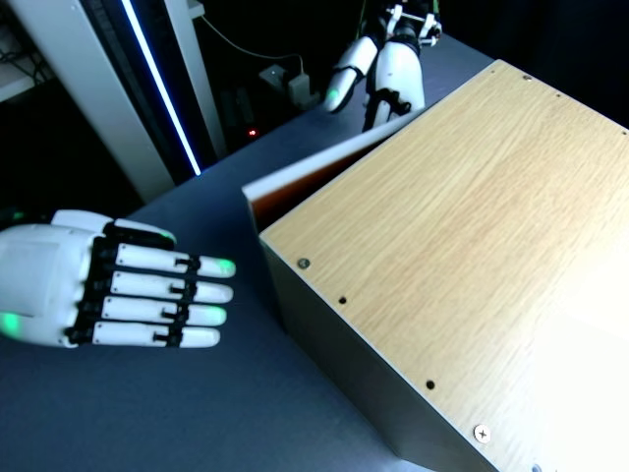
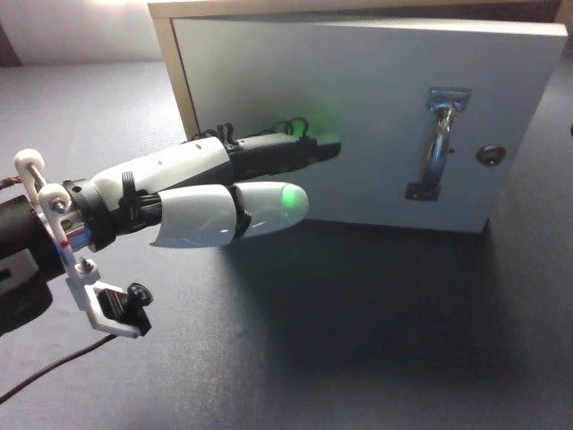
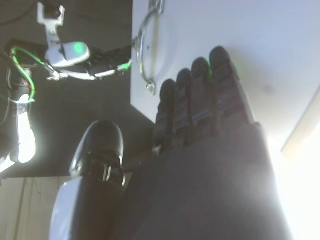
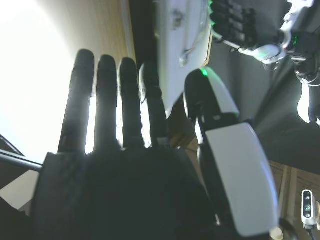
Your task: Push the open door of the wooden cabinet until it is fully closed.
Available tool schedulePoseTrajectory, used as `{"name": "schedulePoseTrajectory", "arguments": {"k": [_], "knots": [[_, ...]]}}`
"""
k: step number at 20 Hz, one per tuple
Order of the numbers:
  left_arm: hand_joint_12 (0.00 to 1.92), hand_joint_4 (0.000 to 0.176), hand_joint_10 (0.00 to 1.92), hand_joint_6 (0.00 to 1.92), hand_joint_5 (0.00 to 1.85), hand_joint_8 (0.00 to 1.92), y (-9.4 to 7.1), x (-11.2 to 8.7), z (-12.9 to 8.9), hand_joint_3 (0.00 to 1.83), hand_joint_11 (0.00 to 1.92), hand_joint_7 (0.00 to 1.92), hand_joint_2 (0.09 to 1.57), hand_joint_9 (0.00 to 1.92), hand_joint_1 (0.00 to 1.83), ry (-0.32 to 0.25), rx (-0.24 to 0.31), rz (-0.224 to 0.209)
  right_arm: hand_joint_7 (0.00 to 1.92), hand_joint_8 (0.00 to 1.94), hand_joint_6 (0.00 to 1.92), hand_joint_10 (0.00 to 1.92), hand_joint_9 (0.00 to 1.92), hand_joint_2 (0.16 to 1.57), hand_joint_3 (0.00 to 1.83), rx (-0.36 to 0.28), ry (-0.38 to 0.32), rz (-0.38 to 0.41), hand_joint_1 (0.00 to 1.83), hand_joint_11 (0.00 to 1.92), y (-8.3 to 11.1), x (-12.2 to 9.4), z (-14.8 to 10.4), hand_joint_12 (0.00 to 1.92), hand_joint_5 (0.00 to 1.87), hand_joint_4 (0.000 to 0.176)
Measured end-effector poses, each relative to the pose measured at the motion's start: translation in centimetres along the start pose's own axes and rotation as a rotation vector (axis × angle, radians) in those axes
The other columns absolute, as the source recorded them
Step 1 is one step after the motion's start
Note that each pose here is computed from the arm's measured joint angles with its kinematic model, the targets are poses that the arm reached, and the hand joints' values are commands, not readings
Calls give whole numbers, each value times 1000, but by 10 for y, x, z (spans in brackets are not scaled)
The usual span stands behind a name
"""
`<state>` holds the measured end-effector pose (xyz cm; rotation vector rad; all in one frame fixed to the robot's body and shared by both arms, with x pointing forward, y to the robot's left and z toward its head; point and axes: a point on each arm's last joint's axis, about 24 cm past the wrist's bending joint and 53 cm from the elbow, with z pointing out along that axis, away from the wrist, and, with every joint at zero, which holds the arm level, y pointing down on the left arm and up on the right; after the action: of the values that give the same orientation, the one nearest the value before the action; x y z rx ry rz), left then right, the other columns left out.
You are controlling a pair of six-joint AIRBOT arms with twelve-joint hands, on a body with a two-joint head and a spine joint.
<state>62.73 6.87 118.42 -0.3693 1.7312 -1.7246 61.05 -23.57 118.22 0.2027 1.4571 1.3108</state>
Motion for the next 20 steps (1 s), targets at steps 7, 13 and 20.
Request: {"name": "schedulePoseTrajectory", "arguments": {"k": [7, 13, 20], "knots": [[52, 0, 0, 0, 113, 0, -6, -10, 6, 0, 99, 130, 1477, 138, 0, -35, 26, -30, 347, 0, 2, 1, 333, 1395, 1, 1, 1, 5, 548, 332, -1, 1, 0, 64, 366, 0], [77, 0, 14, 13, 143, 11, -14, -13, -8, 5, 150, 162, 1495, 174, 0, -70, 75, -86, 348, 0, 0, 1, 334, 1398, 0, 1, 1, 9, 602, 342, -1, 1, 0, 58, 365, 0], [150, 2, 8, 0, 205, 4, -22, -21, -67, 0, 245, 253, 1437, 276, 0, -115, 56, -85, 326, 2, 2, 0, 298, 1389, 0, -3, -9, 17, 646, 310, 1, 0, 0, 36, 358, 0]]}}
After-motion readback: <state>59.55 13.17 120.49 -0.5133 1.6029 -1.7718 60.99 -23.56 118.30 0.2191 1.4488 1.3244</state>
